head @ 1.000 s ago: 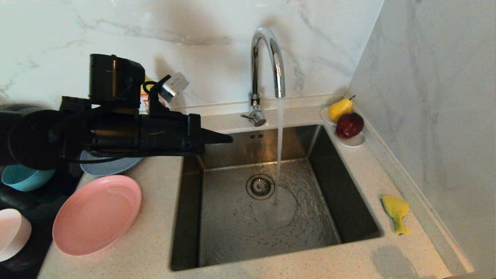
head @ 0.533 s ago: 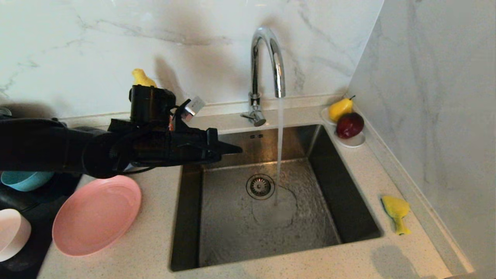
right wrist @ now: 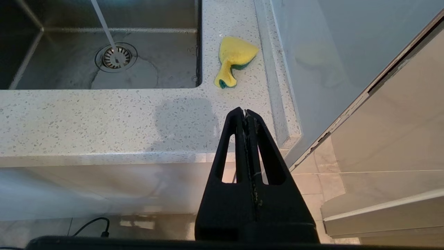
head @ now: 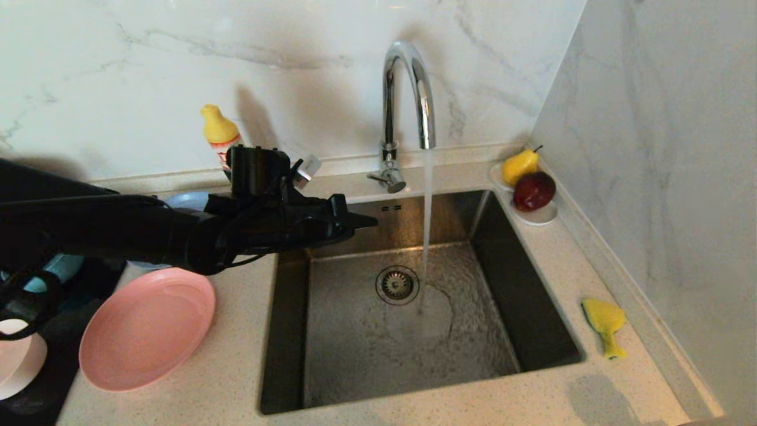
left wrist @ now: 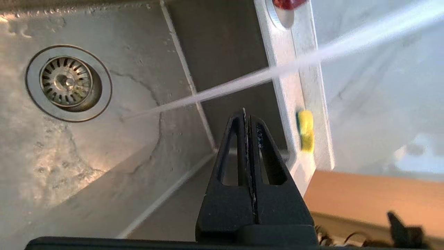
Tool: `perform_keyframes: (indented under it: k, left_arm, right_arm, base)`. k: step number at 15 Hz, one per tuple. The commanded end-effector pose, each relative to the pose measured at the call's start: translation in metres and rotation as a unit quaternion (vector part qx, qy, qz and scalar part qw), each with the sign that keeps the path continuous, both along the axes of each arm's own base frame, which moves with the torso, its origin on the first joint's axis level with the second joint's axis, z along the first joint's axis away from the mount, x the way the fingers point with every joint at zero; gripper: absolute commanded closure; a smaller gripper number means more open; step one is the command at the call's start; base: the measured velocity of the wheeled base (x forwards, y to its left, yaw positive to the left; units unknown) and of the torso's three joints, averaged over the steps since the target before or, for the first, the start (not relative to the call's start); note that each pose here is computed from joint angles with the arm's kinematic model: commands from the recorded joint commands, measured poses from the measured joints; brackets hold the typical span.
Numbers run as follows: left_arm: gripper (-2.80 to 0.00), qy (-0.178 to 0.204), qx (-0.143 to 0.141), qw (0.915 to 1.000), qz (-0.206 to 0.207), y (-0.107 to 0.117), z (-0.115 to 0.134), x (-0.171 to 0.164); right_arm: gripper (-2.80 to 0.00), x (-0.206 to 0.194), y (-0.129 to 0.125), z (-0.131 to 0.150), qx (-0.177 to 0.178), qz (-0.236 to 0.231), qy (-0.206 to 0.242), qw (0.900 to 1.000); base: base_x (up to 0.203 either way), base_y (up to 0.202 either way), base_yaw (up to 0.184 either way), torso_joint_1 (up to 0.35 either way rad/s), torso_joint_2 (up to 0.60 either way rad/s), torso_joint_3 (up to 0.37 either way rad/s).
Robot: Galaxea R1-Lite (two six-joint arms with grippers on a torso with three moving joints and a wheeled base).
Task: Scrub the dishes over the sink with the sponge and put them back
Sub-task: Turn off the faucet
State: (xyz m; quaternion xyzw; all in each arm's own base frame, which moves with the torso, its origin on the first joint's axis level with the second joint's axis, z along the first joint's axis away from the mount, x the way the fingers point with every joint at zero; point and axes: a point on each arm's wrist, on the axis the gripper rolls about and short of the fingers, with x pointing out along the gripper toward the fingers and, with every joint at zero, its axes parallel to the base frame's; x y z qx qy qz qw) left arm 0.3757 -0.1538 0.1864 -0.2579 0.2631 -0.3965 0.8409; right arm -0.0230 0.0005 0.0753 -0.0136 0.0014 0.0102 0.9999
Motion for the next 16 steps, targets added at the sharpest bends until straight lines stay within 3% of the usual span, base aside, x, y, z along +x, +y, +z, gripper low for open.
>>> perform_keyframes:
  k: [1, 4, 7, 16]
  left_arm:
    - [0.0, 0.007, -0.007, 0.9999, 0.002, -0.004, -0.006, 0.011]
    - [0.0, 0.0, -0.018, 0.9994, 0.028, -0.006, -0.007, 0.025]
    - [0.0, -0.009, -0.06, 0.9967, 0.054, -0.008, -0.001, 0.04]
    - [0.0, -0.007, -0.08, 0.9944, 0.069, -0.011, -0.006, 0.062]
  right_arm:
    - [0.0, 0.0, 0.0, 0.0, 0.0, 0.0, 0.001, 1.0]
    - [0.0, 0.0, 0.0, 0.0, 0.0, 0.001, 0.001, 1.0]
    - [0.0, 0.0, 0.0, 0.0, 0.0, 0.001, 0.001, 1.0]
    - [0.0, 0.0, 0.0, 0.0, 0.0, 0.001, 0.001, 1.0]
  base:
    - [0.0, 0.0, 0.0, 0.0, 0.0, 0.0]
    - [0.0, 0.0, 0.0, 0.0, 0.0, 0.0]
    - [0.0, 0.0, 0.0, 0.0, 0.0, 0.0]
    - [0.0, 0.0, 0.0, 0.0, 0.0, 0.0]
